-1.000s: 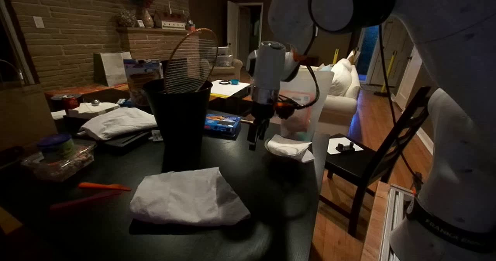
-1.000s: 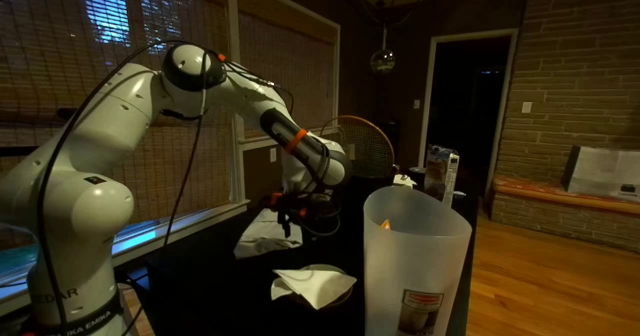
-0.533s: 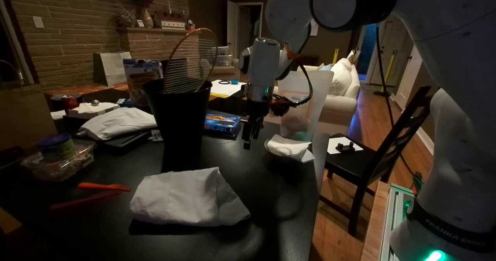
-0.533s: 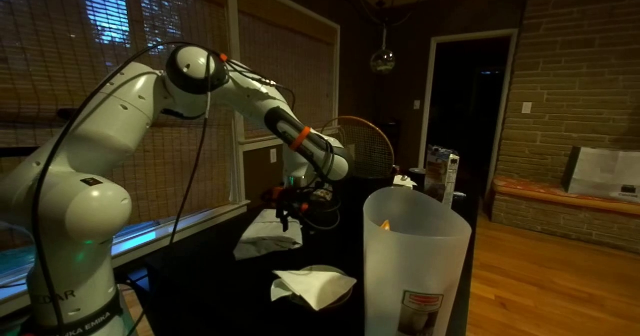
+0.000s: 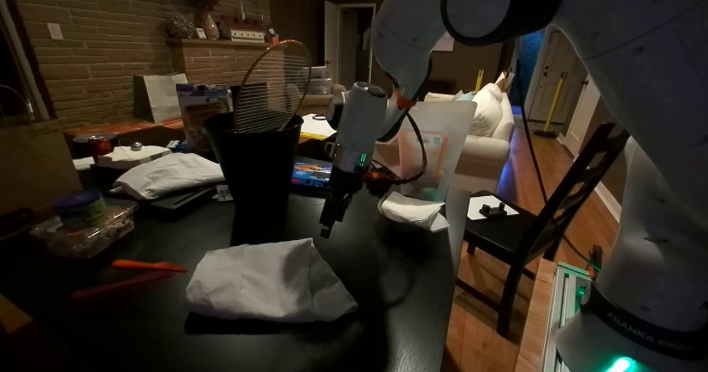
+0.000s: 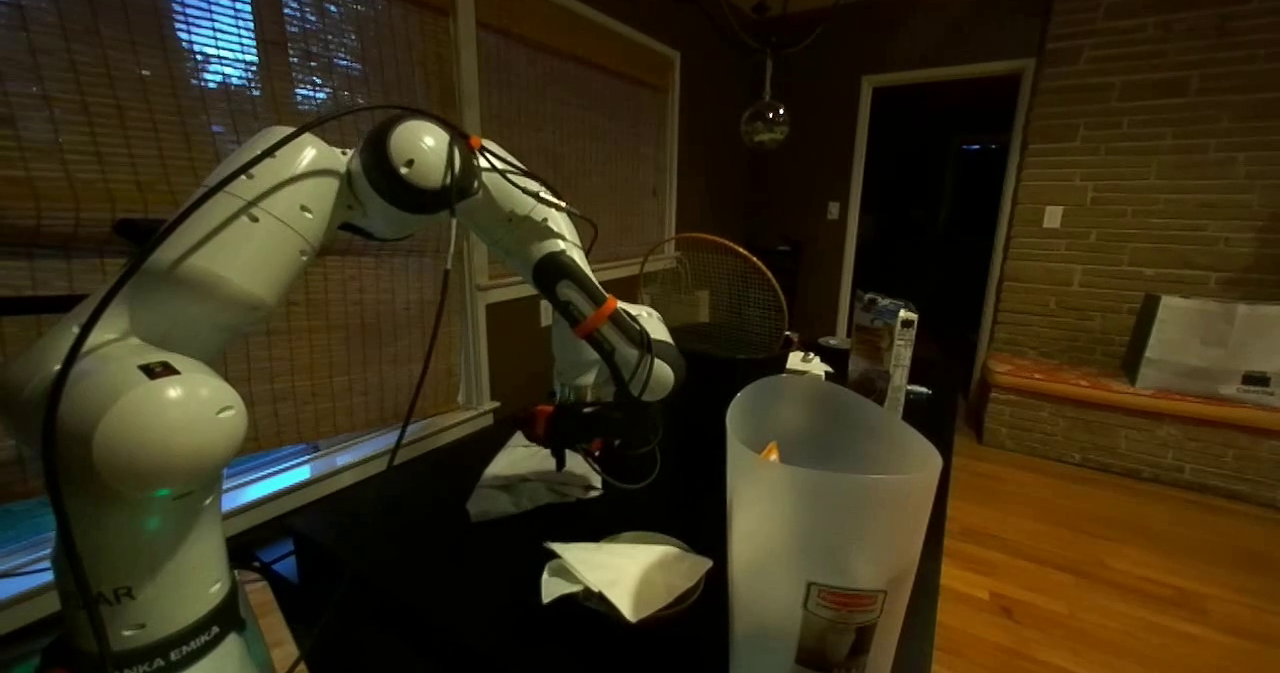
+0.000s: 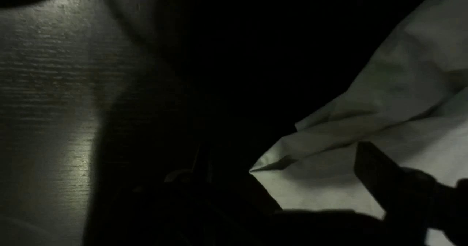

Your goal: Unfold the white bed sheet

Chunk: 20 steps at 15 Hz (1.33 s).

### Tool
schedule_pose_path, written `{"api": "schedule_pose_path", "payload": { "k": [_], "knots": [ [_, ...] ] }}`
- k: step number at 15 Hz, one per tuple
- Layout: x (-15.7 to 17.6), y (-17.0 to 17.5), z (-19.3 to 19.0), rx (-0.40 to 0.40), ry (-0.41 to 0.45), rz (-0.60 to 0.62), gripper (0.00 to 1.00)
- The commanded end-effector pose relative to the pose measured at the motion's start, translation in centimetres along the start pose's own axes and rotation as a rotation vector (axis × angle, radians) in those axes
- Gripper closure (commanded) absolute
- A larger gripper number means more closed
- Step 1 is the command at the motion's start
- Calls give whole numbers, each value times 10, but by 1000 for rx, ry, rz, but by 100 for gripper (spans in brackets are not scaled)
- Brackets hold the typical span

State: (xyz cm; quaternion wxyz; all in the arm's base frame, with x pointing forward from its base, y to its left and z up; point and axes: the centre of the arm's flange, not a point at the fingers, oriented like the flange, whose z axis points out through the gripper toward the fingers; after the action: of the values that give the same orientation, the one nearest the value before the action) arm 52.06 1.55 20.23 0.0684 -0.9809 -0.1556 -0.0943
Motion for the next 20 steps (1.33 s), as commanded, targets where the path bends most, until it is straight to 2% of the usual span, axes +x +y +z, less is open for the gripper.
{"api": "schedule_pose_path", "payload": {
  "k": [1,2,3,4,5,7,11,14,17,20],
  "knots": [
    [15,11,13,-11,71,16,4],
    [18,15,17,-11,83,19,4],
    [20,19,21,17,95,23,11],
    [23,20,25,40,108,26,11],
    [26,22,28,62,122,27,20],
    [33,26,30,122,135,28,16],
    [31,33,43,200,105,59,35],
    [26,37,49,218,66,73,35],
    [25,38,55,220,75,58,37],
    [30,39,57,196,94,46,31]
  ]
}}
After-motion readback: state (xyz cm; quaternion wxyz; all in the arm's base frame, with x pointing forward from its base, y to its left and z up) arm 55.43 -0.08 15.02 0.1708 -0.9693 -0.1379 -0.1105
